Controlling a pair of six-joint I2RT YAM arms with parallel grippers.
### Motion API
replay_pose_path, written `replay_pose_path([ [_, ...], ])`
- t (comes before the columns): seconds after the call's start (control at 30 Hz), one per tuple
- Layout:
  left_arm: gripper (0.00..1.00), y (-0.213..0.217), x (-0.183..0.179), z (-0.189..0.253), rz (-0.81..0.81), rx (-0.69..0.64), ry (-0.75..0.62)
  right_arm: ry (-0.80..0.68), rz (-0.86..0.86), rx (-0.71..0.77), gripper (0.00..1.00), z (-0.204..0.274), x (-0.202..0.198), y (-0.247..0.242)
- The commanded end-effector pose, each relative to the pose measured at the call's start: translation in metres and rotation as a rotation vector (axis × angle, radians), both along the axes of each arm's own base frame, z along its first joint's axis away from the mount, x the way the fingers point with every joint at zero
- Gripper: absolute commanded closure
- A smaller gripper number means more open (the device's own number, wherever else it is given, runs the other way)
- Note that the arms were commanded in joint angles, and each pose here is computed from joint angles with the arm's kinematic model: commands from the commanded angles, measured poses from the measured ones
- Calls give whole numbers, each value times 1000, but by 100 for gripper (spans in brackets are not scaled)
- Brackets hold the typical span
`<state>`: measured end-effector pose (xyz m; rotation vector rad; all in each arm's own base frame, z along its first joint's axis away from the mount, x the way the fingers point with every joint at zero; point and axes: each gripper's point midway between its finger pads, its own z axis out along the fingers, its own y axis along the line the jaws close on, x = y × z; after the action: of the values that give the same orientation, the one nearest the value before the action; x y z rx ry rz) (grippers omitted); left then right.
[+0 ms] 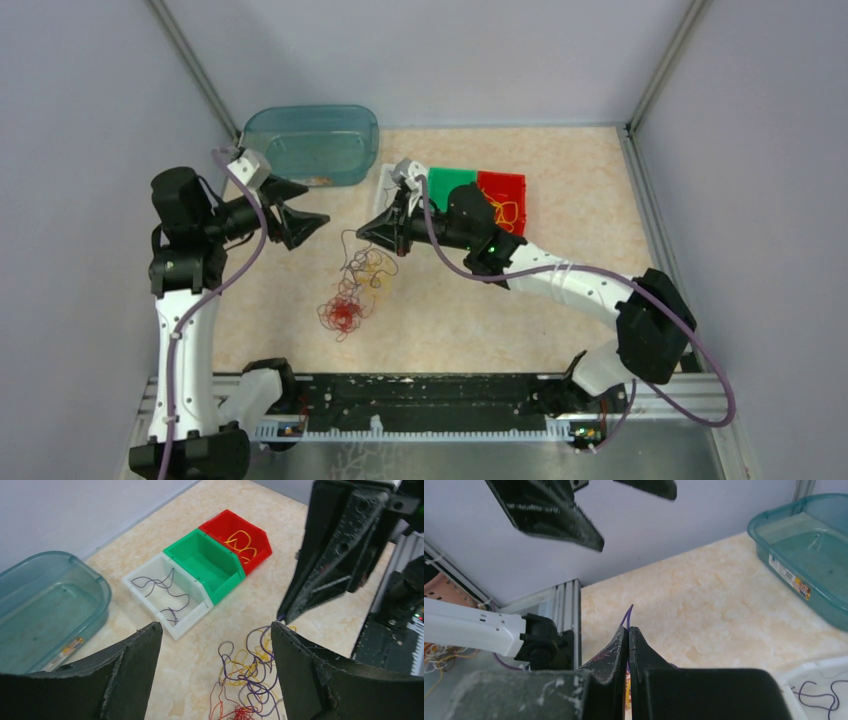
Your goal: Untangle the cables
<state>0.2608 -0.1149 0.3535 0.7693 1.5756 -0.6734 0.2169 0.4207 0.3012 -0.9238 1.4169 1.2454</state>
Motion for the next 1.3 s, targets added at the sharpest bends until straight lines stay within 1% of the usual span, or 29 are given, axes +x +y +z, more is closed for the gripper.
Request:
replay_pose_path([
  [0.0, 15, -20, -34, -4, -187, -38, 10, -19, 72, 165, 100, 55, -14, 0],
  [0.03, 16, -23, -41, -5, -228, -39, 10, -14, 80, 171, 100, 57, -15, 1],
  [0.1, 16, -25, -47, -10, -256, -35, 21, -11, 90, 190, 100, 62, -16, 1],
  [0.37, 20, -30, -49, -33, -287, 6, 59, -3, 133, 222, 100, 66, -23, 3],
  [0.53, 21, -53, -62, -39, -377, 3, 114, 12, 158, 225, 100, 66, -24, 8],
  [0.57, 23, -56, -63, -41, -384, 9, 121, 13, 160, 224, 100, 66, -24, 9],
  [0.63, 31, -57, -60, -42, -377, 17, 129, 17, 162, 221, 100, 64, -25, 9],
  [0.67, 39, -56, -57, -42, -366, 24, 127, 17, 162, 219, 100, 63, -24, 9],
  [0.73, 60, -53, -51, -42, -334, 46, 116, 18, 158, 217, 100, 61, -24, 8],
  [0.8, 77, -51, -47, -40, -311, 65, 95, 18, 150, 215, 100, 59, -24, 6],
  [0.83, 83, -50, -46, -39, -305, 70, 84, 18, 149, 217, 100, 59, -24, 6],
  [0.93, 95, -49, -41, -35, -282, 76, 62, 18, 145, 221, 100, 59, -25, 5],
  [0.97, 99, -48, -39, -34, -275, 76, 58, 20, 141, 223, 96, 59, -24, 4],
  [1.03, 100, -47, -37, -26, -261, 81, 36, 30, 120, 220, 73, 56, -21, 3],
  [1.1, 100, -47, -36, -13, -252, 83, 4, 42, 82, 226, 58, 50, -13, -2],
  [1.2, 100, -47, -38, 9, -251, 79, -45, 17, 66, 266, 42, 43, -11, -8],
  [1.27, 100, -48, -41, 23, -256, 70, -68, -11, 82, 280, 36, 38, -14, -7],
])
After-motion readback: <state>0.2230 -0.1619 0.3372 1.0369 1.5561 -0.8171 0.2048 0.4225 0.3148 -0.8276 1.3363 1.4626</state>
